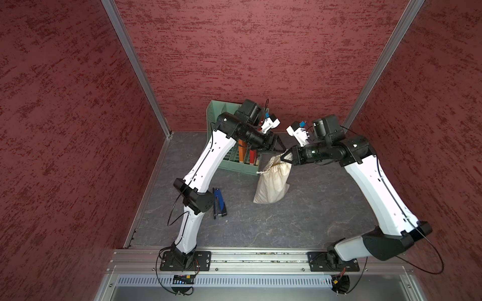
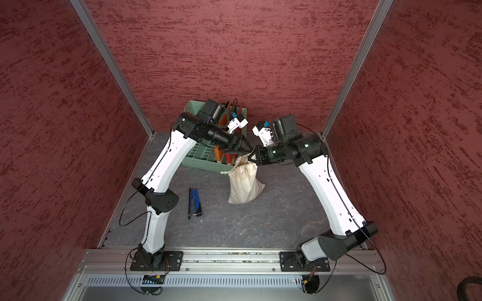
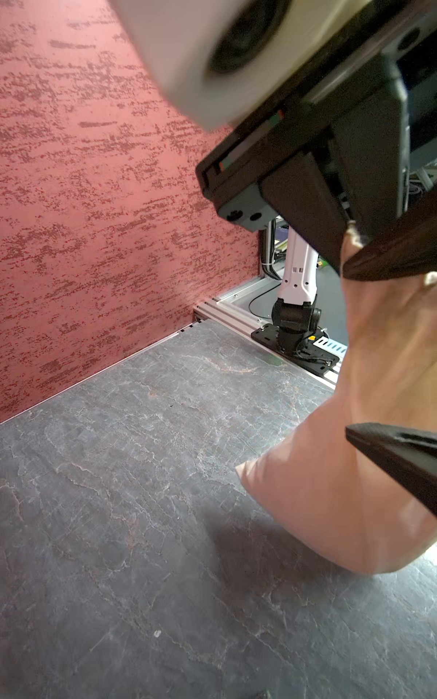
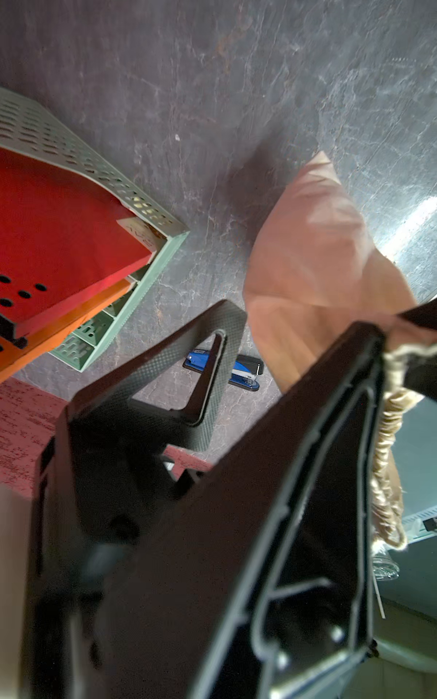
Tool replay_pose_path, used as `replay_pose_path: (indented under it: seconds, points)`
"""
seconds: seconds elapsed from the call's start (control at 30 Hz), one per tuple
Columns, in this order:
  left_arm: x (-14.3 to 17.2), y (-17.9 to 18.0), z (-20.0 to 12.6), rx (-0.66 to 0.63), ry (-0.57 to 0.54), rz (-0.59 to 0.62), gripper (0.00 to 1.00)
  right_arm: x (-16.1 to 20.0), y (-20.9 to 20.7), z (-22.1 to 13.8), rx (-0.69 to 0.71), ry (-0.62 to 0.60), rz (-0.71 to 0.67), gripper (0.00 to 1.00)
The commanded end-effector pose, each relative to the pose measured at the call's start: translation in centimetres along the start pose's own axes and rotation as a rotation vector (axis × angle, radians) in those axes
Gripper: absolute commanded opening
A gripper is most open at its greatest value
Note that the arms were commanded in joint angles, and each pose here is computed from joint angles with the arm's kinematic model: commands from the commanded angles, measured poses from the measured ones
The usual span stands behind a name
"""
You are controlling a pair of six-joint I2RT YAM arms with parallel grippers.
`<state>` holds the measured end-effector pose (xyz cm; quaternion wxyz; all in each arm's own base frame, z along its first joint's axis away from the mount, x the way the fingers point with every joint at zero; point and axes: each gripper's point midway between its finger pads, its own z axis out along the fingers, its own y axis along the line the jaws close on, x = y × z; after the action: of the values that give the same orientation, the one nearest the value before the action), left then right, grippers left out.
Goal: Close the soil bag
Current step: Adjust the soil bag at the center of the board.
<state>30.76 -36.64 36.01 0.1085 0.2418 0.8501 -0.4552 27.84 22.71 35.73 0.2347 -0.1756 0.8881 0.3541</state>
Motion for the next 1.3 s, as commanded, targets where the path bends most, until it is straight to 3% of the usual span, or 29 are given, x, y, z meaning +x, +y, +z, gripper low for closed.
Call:
replay_pose_path:
  seconds: [0.0, 0.4, 0.83, 1.03, 1.27]
  points:
    - [0.5, -0.9, -0.6, 0.000, -0.005, 0.046, 0.59, -1.3, 2.3, -0.5, -0.087, -0.047, -0.091, 0.02]
    - [3.2, -0.2, -1.2, -0.056, 0.013, 0.032, 0.65, -0.5, 2.0, 0.2, -0.104, -0.020, -0.083, 0.02]
    - [3.2, -0.6, -2.4, -0.030, -0.038, 0.058, 0.91, -0.1, 1.6, 1.8, -0.131, 0.034, -0.065, 0.02]
    - [3.9, 0.9, -1.8, -0.065, 0.005, 0.063, 0.85, -0.3, 1.6, 2.0, -0.133, 0.032, -0.065, 0.02]
    - [4.1, 3.2, -2.0, -0.087, 0.010, 0.026, 0.70, -0.4, 1.5, 2.2, -0.129, 0.042, -0.063, 0.02]
